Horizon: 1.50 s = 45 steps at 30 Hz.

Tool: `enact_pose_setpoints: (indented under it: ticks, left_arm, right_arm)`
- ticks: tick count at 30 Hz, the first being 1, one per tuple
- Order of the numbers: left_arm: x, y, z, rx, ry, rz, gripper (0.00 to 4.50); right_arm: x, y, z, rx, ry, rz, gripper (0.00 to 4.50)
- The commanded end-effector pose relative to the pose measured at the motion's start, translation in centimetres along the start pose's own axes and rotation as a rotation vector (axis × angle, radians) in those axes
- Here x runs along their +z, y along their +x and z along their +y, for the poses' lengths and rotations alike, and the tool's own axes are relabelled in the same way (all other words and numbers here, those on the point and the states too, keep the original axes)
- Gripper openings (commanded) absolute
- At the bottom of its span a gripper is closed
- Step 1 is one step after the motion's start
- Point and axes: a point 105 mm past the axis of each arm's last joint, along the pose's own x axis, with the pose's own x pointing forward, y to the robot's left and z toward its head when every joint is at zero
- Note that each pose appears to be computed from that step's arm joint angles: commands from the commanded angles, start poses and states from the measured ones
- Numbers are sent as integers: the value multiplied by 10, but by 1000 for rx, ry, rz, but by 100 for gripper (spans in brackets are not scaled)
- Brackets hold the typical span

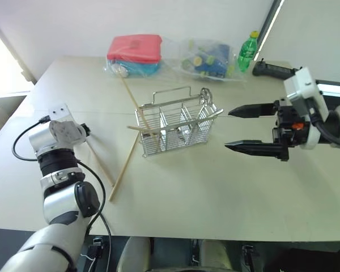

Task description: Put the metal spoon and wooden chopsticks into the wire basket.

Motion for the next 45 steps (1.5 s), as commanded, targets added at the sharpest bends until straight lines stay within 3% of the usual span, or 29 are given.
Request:
enact_pose_setpoints:
  ticks: [1,3,13,18,22,28,31,34,39,45]
  left_arm:
    - [-20,6,-11,-39,-14,79,111]
    - [-21,5,-13,-43,-26,83,9]
    - [-11,0,-14,-57,-63,65,3]
    - [54,-16,-6,-120,-115,-183,3]
    - [168,-91,-8,-375,-118,-720,3]
    - [237,-215,-18,-737,-71,-1191,3]
    - [237,-260,-40,-932,-13,-1274,3]
    - [213,-287,-82,-1129,80,-1256,3]
    - [169,-298,-134,-1318,162,-1185,3]
    - [133,-299,-173,-1457,197,-1096,3]
  right_arm:
    - [11,-4,3,-16,-45,-22,450]
    - [12,-4,2,-21,-44,-23,450]
    - [13,-1,0,-37,-26,-34,450]
    - [10,-2,-1,-53,-1,-35,450]
    - [2,-5,1,-76,35,-26,450]
    - [-7,-8,5,-122,84,-40,450]
    - [-9,-8,7,-142,101,-51,450]
    - [-12,-7,8,-168,117,-68,450]
    - [-12,-6,9,-196,125,-89,450]
    - [-14,-8,11,-236,141,-107,450]
